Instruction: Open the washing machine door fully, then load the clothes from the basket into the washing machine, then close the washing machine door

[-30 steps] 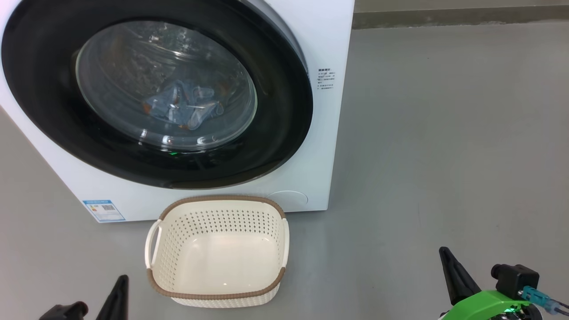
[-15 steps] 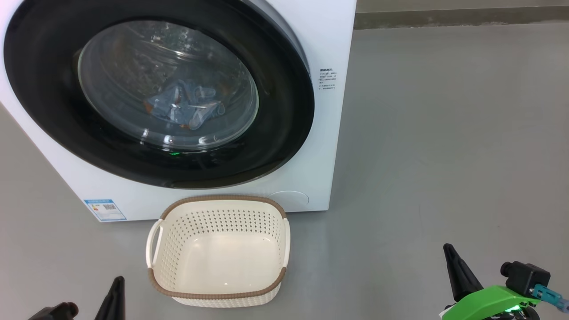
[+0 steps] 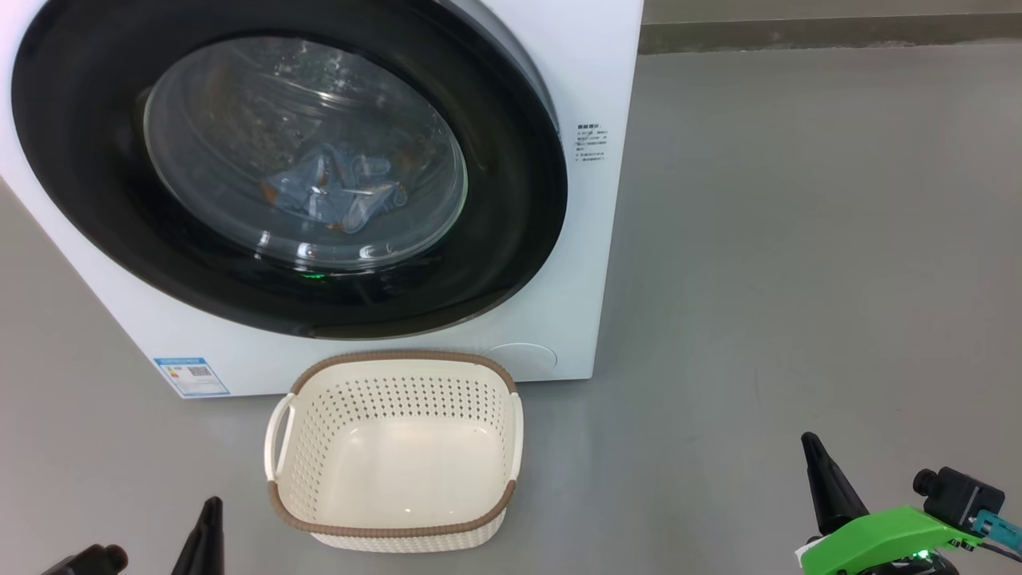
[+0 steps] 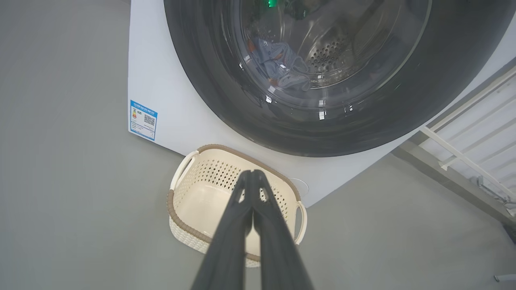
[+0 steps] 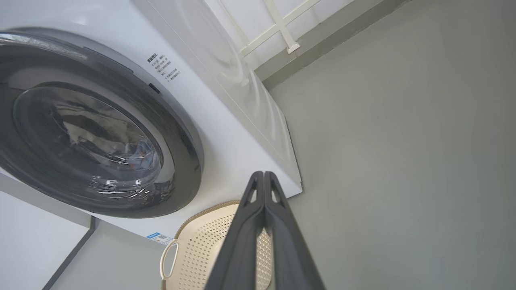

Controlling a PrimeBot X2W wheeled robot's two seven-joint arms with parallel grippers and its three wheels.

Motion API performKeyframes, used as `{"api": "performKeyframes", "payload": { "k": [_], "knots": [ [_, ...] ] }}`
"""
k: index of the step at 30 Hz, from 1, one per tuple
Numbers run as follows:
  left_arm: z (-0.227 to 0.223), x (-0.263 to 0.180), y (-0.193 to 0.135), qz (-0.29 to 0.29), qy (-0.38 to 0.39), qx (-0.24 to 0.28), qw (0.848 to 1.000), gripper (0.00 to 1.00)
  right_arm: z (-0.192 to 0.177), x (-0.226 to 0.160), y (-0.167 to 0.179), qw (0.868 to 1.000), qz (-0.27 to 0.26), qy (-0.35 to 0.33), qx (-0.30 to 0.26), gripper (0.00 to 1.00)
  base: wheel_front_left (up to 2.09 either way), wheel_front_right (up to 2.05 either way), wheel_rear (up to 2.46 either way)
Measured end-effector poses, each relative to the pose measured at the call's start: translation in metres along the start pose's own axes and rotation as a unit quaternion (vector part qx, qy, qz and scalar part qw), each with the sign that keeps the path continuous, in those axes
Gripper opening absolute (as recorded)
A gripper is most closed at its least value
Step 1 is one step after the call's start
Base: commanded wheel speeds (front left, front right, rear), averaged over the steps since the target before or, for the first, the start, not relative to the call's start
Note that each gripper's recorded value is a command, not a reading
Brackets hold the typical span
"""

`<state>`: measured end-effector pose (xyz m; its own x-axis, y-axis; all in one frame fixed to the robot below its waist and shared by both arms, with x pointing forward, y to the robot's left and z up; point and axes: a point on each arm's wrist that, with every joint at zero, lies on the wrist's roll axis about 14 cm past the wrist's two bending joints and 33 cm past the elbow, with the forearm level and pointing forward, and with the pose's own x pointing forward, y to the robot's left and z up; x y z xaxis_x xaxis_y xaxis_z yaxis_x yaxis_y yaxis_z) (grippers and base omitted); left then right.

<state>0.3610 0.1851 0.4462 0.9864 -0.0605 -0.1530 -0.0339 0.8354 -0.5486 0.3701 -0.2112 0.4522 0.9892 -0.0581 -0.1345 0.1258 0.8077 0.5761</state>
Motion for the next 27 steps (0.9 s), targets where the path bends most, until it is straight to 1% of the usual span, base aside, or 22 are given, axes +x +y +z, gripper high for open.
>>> {"api": "performKeyframes", "payload": {
  "k": [13,27],
  "knots": [
    [0.0022,0.0006,0.0008,0.010,-0.003,-0.069,0.998,0.00,0.0037,0.0018,0.0013,0.998,-0.004,0.000,0.065,0.00,0.00,0.00,0.00],
    [0.0065,0.0032,-0.0003,0.015,-0.007,-0.143,0.990,0.00,0.0081,0.0035,0.0035,0.991,-0.005,-0.002,0.136,0.00,0.00,0.00,0.00]
  ]
}}
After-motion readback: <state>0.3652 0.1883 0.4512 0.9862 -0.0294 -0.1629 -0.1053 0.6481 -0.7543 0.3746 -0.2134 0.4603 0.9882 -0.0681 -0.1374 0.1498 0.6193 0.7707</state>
